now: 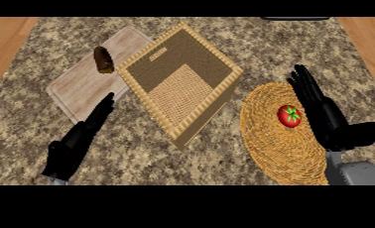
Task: Pick the tomato from the placemat and place it in the basket
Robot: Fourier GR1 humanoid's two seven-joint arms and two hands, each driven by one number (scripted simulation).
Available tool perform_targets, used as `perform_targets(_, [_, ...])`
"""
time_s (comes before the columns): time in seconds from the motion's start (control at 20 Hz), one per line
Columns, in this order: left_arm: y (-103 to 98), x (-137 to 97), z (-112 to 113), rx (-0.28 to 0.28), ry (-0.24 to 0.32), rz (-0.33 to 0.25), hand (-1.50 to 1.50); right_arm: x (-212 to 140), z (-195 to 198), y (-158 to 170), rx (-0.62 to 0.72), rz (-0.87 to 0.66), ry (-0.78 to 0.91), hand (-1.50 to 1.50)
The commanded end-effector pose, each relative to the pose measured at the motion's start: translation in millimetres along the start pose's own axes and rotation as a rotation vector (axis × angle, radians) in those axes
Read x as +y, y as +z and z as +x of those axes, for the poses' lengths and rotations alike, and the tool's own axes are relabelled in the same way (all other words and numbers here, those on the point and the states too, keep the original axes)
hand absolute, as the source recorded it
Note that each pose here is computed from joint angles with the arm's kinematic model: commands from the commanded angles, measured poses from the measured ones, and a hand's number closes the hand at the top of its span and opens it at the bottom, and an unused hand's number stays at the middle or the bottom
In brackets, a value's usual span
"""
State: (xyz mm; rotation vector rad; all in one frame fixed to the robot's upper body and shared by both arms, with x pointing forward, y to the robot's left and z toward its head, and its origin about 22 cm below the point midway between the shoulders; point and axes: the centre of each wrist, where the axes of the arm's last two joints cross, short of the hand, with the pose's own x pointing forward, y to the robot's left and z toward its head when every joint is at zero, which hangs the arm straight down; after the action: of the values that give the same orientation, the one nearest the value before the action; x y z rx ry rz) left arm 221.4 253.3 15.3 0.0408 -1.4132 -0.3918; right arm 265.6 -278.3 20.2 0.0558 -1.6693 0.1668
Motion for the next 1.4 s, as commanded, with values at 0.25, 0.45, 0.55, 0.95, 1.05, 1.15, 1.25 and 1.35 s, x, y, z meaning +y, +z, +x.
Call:
perform_targets(0.25, [-31.1, 50.3, 66.7, -0.326, -0.187, 0.178, 0.00, 73.6, 36.7, -23.5, -0.123, 0.875, -0.101, 1.50])
perform_targets(0.45, [-32.6, 62.4, 64.0, -0.269, -0.150, 0.222, 0.00, 106.3, 8.1, 24.9, -0.030, 0.996, -0.409, 1.50])
perform_targets(0.55, [-32.4, 76.1, 48.6, -0.263, -0.160, 0.255, 0.00, 102.7, 27.8, 42.9, -0.076, 0.957, -0.342, -1.50])
perform_targets(0.95, [-36.6, 75.2, 51.2, -0.251, -0.175, 0.248, 0.00, 37.7, 151.6, -6.2, -0.361, 0.688, 0.411, -1.50])
perform_targets(1.05, [-40.9, 63.4, 59.0, -0.274, -0.159, 0.227, 0.00, 17.8, 176.8, -19.3, -0.325, 0.679, 0.617, -1.50])
perform_targets(1.15, [-40.4, 69.7, 52.5, -0.257, -0.168, 0.241, 0.00, 13.5, 202.1, -21.6, -0.292, 0.749, 0.839, -1.50])
perform_targets(1.25, [-35.4, 70.4, 50.1, -0.270, -0.156, 0.204, 0.00, 5.2, 227.3, -23.0, -0.248, 0.849, 1.008, -1.50])
perform_targets(1.35, [-45.2, 66.7, 54.5, -0.291, -0.177, 0.220, 0.00, 6.2, 243.8, -29.5, -0.202, 0.948, 1.131, -1.50])
